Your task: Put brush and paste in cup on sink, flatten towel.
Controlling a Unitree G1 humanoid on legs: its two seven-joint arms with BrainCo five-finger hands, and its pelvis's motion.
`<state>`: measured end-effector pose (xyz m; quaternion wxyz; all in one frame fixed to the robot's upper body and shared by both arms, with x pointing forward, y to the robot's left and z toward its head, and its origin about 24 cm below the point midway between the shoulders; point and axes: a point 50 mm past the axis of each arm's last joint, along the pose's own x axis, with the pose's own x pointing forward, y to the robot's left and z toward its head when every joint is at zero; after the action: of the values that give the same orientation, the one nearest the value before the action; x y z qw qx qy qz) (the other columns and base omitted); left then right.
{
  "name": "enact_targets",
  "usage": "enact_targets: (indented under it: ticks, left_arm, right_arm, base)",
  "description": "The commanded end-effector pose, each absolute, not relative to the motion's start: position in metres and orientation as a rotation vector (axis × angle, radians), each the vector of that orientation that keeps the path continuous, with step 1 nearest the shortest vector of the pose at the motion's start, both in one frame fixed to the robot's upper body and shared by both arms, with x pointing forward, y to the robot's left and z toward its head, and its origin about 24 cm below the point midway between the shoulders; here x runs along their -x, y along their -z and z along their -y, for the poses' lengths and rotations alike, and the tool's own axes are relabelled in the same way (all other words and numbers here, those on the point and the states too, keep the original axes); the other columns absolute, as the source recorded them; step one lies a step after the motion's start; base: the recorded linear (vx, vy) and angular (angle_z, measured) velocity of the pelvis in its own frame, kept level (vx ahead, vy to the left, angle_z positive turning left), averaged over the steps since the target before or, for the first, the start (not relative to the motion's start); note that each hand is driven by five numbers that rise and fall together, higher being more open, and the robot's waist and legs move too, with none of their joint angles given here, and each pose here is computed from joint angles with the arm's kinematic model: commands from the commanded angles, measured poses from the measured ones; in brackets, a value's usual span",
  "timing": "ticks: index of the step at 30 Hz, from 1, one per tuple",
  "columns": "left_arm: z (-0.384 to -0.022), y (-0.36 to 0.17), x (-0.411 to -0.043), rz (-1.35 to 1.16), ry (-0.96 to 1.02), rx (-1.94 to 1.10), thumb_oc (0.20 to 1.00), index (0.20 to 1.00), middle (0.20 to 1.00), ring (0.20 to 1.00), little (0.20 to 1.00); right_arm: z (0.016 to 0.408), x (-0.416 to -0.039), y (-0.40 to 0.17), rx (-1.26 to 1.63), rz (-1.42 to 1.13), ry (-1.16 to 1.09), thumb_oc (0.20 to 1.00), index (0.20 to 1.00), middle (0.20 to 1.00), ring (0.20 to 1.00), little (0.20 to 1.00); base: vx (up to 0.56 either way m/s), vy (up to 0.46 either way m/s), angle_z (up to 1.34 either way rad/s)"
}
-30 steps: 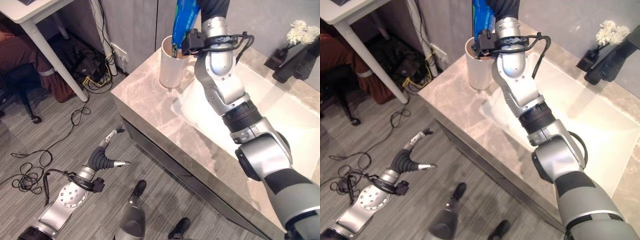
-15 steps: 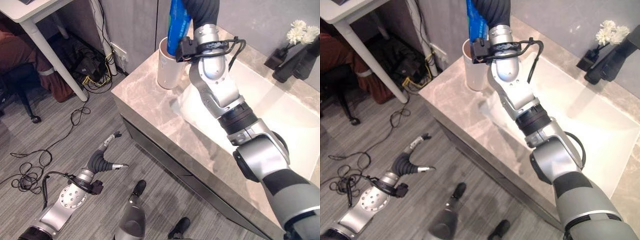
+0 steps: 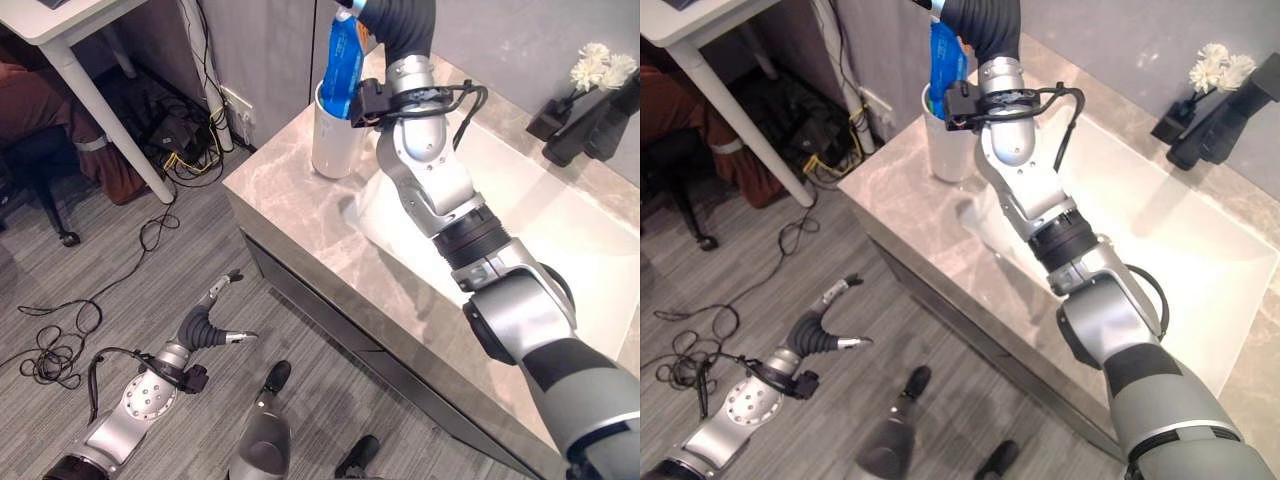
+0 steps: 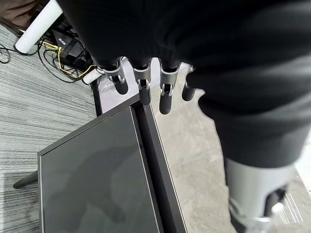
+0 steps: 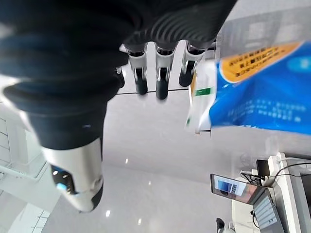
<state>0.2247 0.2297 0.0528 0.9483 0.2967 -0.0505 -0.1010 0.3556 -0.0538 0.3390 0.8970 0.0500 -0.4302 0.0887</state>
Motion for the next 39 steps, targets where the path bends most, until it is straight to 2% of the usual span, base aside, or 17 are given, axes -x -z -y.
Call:
enact_targets:
  ticks: [1,7,11,13,18,25,26,31,32,33,34,36,39]
  left_arm:
    - [-0.223,-0.067,-0.225,0.206,0.215,-0.612,1.000,1.000,1.000,1.000,1.000]
    - [-0.218,-0.067,-0.228,0.217,0.236,-0.621,1.000,1.000,1.000,1.000,1.000]
    - [-0.216,-0.074,-0.231,0.255,0.216,-0.602,1.000,1.000,1.000,1.000,1.000]
    - [-0.217,-0.089,-0.230,0.321,0.180,-0.559,1.000,1.000,1.000,1.000,1.000]
    - [-0.223,-0.119,-0.229,0.436,0.120,-0.532,1.000,1.000,1.000,1.000,1.000]
    - [-0.252,-0.140,-0.221,0.503,-0.074,-0.441,1.000,1.000,1.000,1.000,1.000]
    - [-0.256,-0.140,-0.215,0.502,-0.102,-0.410,1.000,1.000,1.000,1.000,1.000]
    - [-0.266,-0.130,-0.210,0.447,-0.168,-0.326,1.000,1.000,1.000,1.000,1.000]
    - [-0.277,-0.126,-0.204,0.418,-0.213,-0.379,0.586,0.586,0.586,0.586,0.586]
    - [-0.276,-0.126,-0.204,0.418,-0.212,-0.380,0.514,0.514,0.514,0.514,0.514]
    - [-0.279,-0.125,-0.202,0.412,-0.224,-0.408,0.200,0.200,0.200,0.200,0.200]
    - [-0.284,-0.119,-0.201,0.374,-0.248,-0.444,0.200,0.200,0.200,0.200,0.200]
    - [-0.284,-0.111,-0.201,0.334,-0.245,-0.452,0.200,0.200,0.200,0.200,0.200]
  right_arm:
    - [0.060,-0.338,-0.373,-0.098,1.062,-0.170,1.000,1.000,1.000,1.000,1.000]
    - [0.060,-0.334,-0.375,-0.084,1.088,-0.156,1.000,1.000,1.000,1.000,1.000]
    - [0.072,-0.321,-0.378,-0.009,1.188,-0.068,1.000,1.000,1.000,1.000,1.000]
    - [0.090,-0.306,-0.383,0.065,1.293,0.019,1.000,1.000,1.000,1.000,1.000]
    - [0.119,-0.291,-0.381,0.063,1.364,0.114,1.000,1.000,1.000,1.000,1.000]
    - [0.163,-0.289,-0.330,0.179,1.243,0.133,1.000,1.000,1.000,1.000,1.000]
    - [0.181,-0.283,-0.310,0.205,1.203,0.175,1.000,1.000,1.000,1.000,1.000]
    - [0.216,-0.270,-0.270,0.250,1.094,0.309,1.000,1.000,1.000,1.000,1.000]
    - [0.246,-0.255,-0.256,0.432,1.067,0.518,1.000,1.000,1.000,1.000,1.000]
    - [0.246,-0.254,-0.256,0.435,1.067,0.522,1.000,1.000,1.000,1.000,1.000]
    - [0.253,-0.248,-0.255,0.522,1.071,0.571,1.000,1.000,1.000,1.000,1.000]
    - [0.281,-0.237,-0.238,0.541,0.988,0.733,1.000,1.000,1.000,1.000,1.000]
    - [0.294,-0.231,-0.227,0.539,0.936,0.791,1.000,1.000,1.000,1.000,1.000]
  base:
    - [0.00,0.000,0.00]
    - [-0.01,0.000,-0.03]
    - [-0.03,-0.012,-0.21]
    - [-0.03,-0.027,-0.23]
    - [-0.03,-0.012,-0.16]
    - [-0.02,-0.005,-0.31]
    - [-0.01,-0.032,-0.28]
    - [0.01,-0.030,-0.16]
    - [0.01,-0.030,0.05]
    - [0.00,0.000,0.00]
    - [-0.01,-0.019,-0.12]
    - [0.00,-0.032,-0.11]
    - [0.00,-0.002,-0.10]
